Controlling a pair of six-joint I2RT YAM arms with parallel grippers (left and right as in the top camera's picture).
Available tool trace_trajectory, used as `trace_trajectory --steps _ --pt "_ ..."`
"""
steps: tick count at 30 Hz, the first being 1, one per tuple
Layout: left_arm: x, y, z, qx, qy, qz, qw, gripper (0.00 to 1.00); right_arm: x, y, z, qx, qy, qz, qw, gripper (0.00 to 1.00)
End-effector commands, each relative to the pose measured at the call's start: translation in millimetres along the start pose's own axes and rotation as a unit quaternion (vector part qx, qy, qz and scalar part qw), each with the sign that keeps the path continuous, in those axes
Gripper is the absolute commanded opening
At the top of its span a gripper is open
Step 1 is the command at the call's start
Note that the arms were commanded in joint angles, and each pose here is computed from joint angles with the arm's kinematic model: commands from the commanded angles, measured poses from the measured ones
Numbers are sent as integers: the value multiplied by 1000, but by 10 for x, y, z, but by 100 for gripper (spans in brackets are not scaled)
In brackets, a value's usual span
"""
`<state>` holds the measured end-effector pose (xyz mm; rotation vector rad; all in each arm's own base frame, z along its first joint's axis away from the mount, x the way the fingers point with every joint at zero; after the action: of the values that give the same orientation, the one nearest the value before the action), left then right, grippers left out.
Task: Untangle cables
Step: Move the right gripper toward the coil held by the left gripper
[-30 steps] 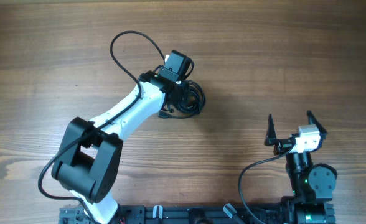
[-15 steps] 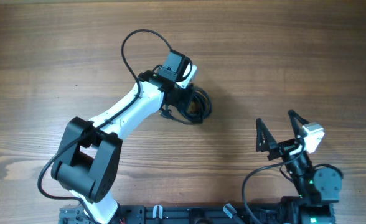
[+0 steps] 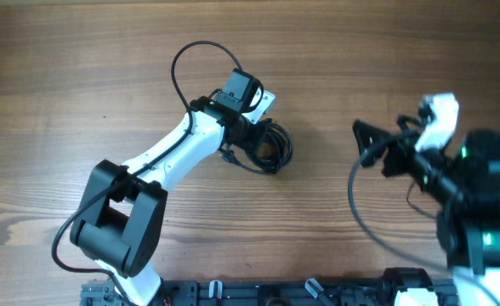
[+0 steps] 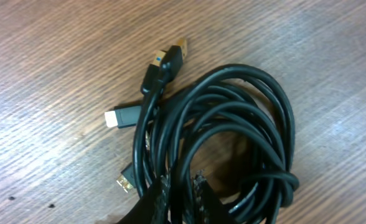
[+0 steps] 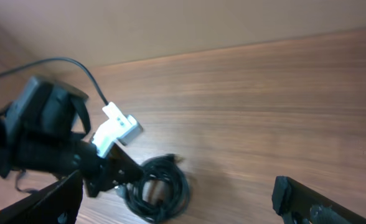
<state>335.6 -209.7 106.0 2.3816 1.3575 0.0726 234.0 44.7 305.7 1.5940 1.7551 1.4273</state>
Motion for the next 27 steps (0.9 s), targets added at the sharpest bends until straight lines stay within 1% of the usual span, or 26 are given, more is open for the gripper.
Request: trace_trajectory --steps 1,2,3,4,5,6,7,9,12,15,18,19,23,27 --pt "52 -5 19 1 18 8 1000 18 118 91 189 29 90 58 994 100" --pt "52 -4 19 1 18 8 1000 18 132 93 258 37 112 64 991 91" --pt "56 -3 19 1 20 8 1000 18 153 83 324 48 139 70 987 73" --pt "64 -3 19 1 23 5 1000 19 157 64 393 61 159 77 982 53" --pt "86 3 17 -1 33 -3 999 19 151 29 462 76 175 86 978 38" --pt "111 5 15 -2 45 -12 999 19 138 -13 525 92 186 96 973 11" --pt "137 5 13 -3 56 -19 998 19 122 -70 584 110 195 109 968 4" --pt "185 5 6 -4 78 -30 997 19 82 -192 705 147 206 136 958 4" --pt "197 7 4 -5 83 -30 996 19 55 -365 886 192 206 161 946 6" --pt "197 7 4 -5 83 -29 996 19 116 -546 1071 234 211 168 934 13" --pt "237 7 -3 -5 101 -29 994 19 192 -738 1246 271 198 160 928 26" --pt "253 5 -7 -5 108 -29 994 20 215 -797 1295 281 192 157 927 28" --pt "315 4 -18 -6 120 -34 992 22 300 -1021 1475 318 162 149 922 29" --pt "435 -1 -40 -9 126 -72 989 26 323 -1167 1602 336 122 158 920 29"
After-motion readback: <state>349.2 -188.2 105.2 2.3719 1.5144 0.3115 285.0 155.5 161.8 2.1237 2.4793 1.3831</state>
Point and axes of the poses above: each gripper's point midway between its finger pads, its own z axis out along the fingers, its own x axis along the line the jaws close on, y = z × x, the point moved 6 cm from there along -z, back along the fingers, and after that the axes turned 2 degrees about -z, right-handed, at the moved point
